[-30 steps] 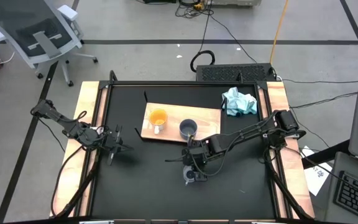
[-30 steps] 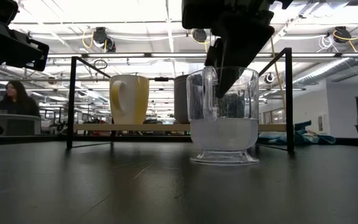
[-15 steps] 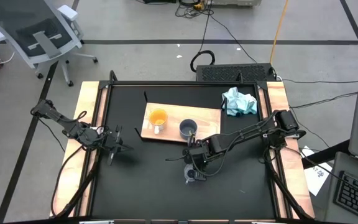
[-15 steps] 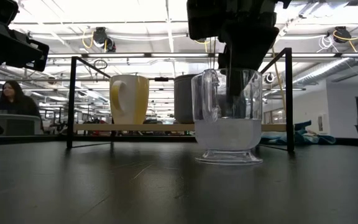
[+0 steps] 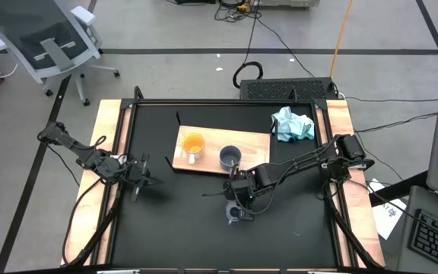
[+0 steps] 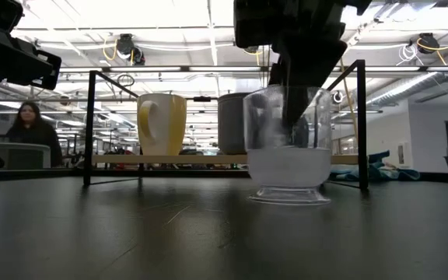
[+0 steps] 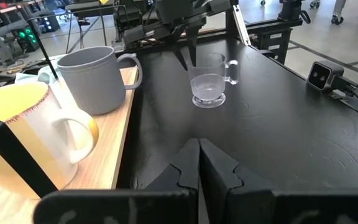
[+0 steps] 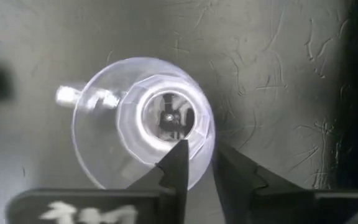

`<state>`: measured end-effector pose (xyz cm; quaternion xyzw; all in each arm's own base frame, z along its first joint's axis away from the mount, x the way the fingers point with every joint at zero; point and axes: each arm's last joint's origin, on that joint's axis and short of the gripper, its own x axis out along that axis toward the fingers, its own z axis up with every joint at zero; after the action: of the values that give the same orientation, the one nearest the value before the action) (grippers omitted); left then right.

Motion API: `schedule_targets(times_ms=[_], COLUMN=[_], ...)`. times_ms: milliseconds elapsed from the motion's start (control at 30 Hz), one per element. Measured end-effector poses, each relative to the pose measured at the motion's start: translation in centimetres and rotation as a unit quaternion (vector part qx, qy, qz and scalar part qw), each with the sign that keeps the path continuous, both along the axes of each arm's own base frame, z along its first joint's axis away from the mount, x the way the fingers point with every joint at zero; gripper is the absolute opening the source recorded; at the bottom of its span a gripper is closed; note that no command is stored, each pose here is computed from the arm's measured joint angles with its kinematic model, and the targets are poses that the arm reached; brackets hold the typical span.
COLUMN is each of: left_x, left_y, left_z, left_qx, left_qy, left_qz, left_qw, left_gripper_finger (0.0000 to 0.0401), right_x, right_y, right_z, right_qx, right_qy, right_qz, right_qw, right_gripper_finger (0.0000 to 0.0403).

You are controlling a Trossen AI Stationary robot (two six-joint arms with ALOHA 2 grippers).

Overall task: Stack small to large cups/mugs on shelf
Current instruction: Put the transparent mug on the shelf

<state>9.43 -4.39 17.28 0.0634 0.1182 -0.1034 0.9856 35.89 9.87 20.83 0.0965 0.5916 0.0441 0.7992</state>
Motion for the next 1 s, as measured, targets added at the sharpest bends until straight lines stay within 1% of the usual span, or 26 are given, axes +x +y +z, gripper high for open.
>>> schedule_targets(times_ms=[133, 200, 400, 533, 1000], left_x=[0.0, 0.0, 0.0, 0.0, -0.01], left_y=[0.0, 0.0, 0.0, 0.0, 0.01], left_z=[0.0, 0.0, 0.01, -0.02, -0.06], left_qx=[0.0, 0.0, 0.0, 0.001, 0.002], left_qy=[0.0, 0.0, 0.0, 0.001, 0.003], left_qz=[0.0, 0.0, 0.0, 0.0, 0.0], left_qw=[1.0, 1.0, 1.0, 1.0, 1.0], left_gripper_finger=[0.001, 0.001, 0.001, 0.001, 0.001], right_x=[0.0, -0.04, -0.13, -0.14, -0.36], right_y=[0.0, -0.01, -0.05, -0.1, -0.15], right_z=[0.0, -0.01, -0.05, -0.07, 0.16], right_qx=[-0.006, -0.01, -0.017, -0.043, -0.045], right_qy=[-0.004, -0.004, -0.002, -0.007, -0.002], right_qz=[0.02, 0.03, 0.043, 0.045, 0.042], right_qw=[1.0, 0.999, 0.999, 0.998, 0.998], right_gripper_finger=[0.0015, 0.0005, 0.0002, 0.0001, 0.0001])
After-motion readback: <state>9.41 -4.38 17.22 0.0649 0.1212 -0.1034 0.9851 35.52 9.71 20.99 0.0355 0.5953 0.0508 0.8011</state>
